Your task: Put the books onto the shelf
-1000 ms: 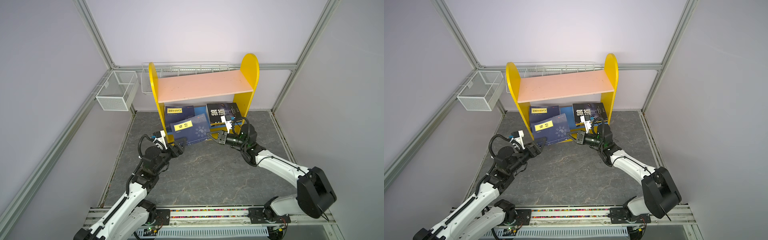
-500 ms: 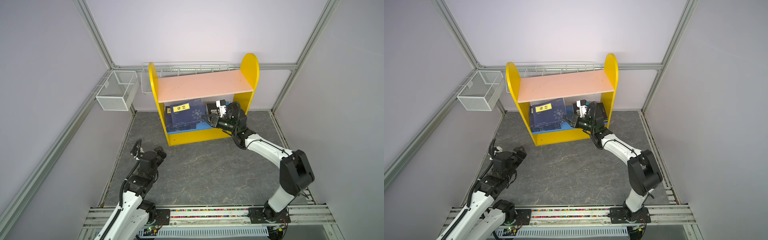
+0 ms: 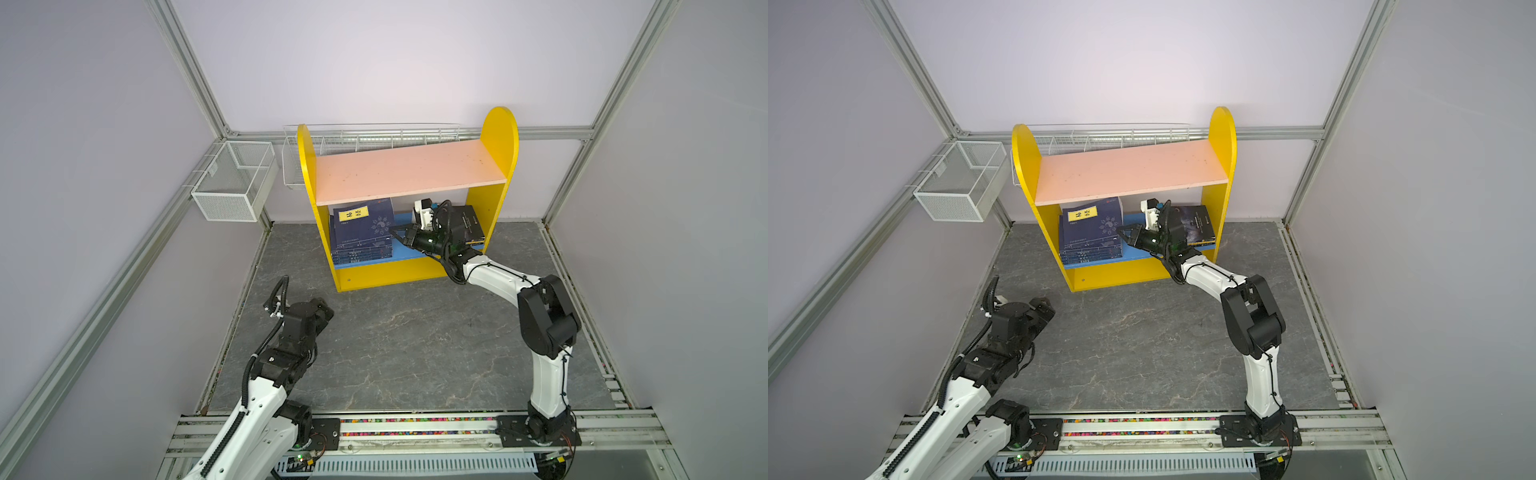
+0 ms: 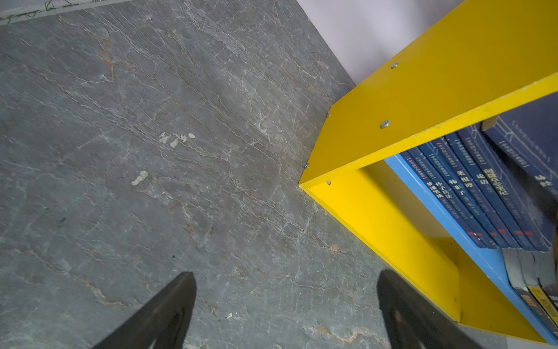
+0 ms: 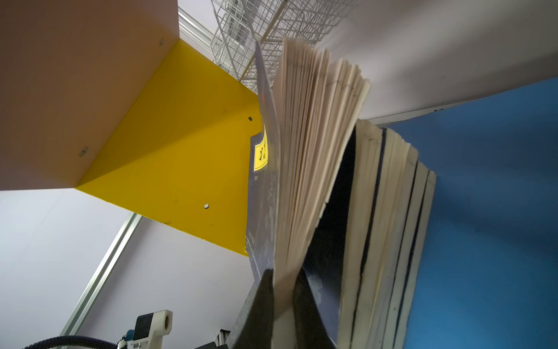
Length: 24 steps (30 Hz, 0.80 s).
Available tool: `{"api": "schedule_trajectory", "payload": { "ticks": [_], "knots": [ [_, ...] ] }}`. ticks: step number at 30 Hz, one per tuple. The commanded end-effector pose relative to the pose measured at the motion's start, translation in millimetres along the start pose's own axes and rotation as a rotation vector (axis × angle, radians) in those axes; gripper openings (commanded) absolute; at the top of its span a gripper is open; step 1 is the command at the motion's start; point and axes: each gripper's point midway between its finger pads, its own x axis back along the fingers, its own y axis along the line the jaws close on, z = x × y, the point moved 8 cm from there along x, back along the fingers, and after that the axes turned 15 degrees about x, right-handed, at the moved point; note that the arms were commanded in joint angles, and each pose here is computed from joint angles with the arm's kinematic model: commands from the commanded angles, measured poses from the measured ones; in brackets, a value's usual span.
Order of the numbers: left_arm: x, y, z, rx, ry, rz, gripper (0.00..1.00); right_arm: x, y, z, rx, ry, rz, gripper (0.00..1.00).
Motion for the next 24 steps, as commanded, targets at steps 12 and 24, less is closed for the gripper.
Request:
{"api": "schedule_trajectory", "payload": {
  "ticks": [12, 24],
  "knots": [
    [0.6, 3.9, -1.2, 0.007, -0.008, -0.023, 0.94, -18.1, 4.8, 6.6, -0.023, 0.015, -0.025, 0.07],
    [-1.3, 5.8, 0.7, 0.012, 0.002, -0.028, 0.94, -25.6, 7.2, 18.5, -0.02, 0.074, -0.006, 0.09]
  ]
}}
